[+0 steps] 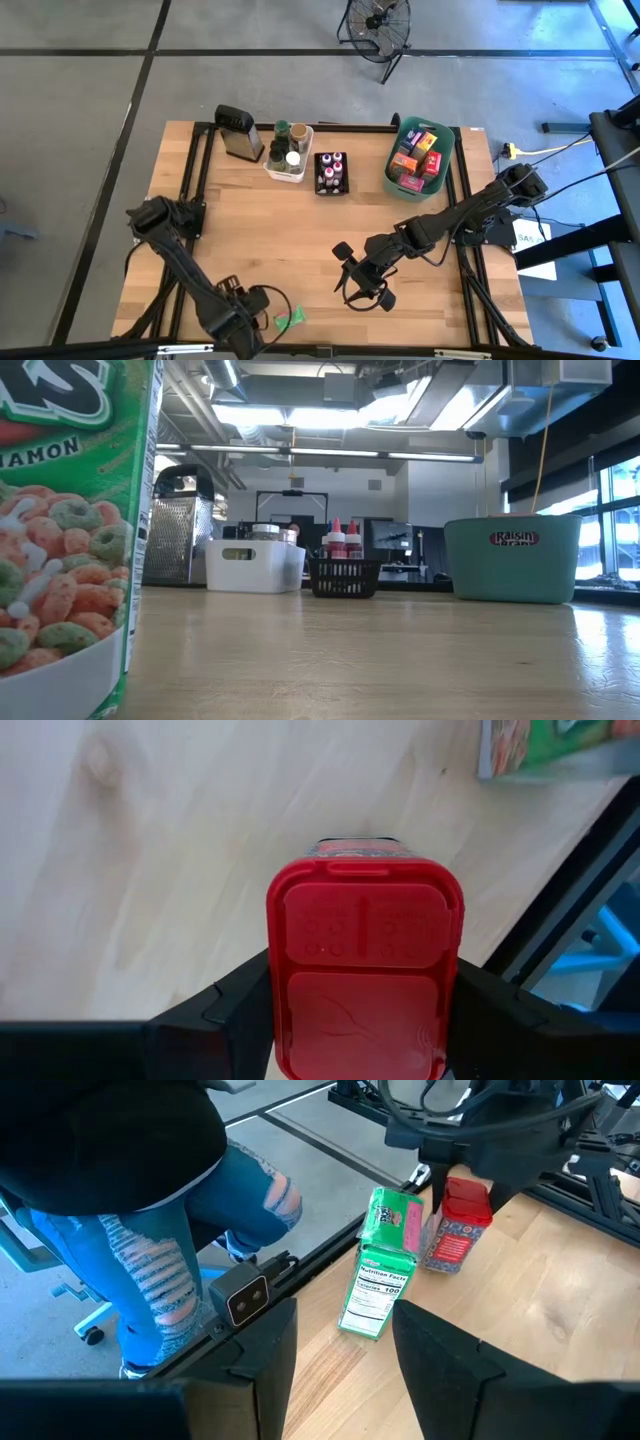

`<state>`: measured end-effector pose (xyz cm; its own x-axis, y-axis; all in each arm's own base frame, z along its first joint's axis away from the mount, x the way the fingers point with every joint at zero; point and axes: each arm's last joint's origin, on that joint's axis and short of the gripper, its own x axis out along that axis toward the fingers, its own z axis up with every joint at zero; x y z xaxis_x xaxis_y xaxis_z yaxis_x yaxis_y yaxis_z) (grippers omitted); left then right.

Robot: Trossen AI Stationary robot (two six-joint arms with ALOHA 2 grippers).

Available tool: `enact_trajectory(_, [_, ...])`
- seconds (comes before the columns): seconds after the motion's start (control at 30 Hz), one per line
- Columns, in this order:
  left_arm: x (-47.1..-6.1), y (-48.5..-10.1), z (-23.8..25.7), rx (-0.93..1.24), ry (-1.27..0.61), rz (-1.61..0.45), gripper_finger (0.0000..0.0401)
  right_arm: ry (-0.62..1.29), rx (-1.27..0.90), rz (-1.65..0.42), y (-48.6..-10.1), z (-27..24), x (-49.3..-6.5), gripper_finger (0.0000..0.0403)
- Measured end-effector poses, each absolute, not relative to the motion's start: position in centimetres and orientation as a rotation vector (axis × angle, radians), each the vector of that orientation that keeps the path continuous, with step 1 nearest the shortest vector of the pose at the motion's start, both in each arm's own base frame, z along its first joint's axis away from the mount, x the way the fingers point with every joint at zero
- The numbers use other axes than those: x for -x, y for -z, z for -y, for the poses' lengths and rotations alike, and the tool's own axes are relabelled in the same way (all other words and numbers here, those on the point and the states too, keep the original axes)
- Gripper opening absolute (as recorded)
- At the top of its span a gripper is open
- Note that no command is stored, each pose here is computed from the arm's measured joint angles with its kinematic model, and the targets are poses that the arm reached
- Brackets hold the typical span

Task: Pick & Place Kitchen Items
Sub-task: Put the red seasoning can into the white bin

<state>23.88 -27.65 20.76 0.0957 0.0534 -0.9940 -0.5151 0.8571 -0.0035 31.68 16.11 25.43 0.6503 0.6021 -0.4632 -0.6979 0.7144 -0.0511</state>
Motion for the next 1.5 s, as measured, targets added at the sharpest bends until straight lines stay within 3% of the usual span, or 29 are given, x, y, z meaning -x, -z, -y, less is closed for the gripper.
enact_trajectory(0.3, [-24.2,-23.4,25.9,0.406,-0.407,-1.355,0.0218,-0.755,0.233,-0.401,-25.7,-16.5,-31.6,0.0167])
enact_trajectory(0.6, [-24.4,-26.9,20.8,0.300,-0.471,-1.348,0.0218,-0.820,0.241,-0.346,-26.2,-18.7,-30.7,0.0167])
enact_trajectory(0.97, [-26.4,-30.3,11.3,0.109,-0.545,-1.324,0.0218,-0.871,0.248,-0.312,-26.4,-20.3,-29.7,0.0167])
enact_trajectory(1.5, [-27.1,-32.7,-3.6,-0.078,-0.449,-1.391,0.0218,-0.943,0.325,-0.275,-26.4,-22.2,-28.4,0.0167])
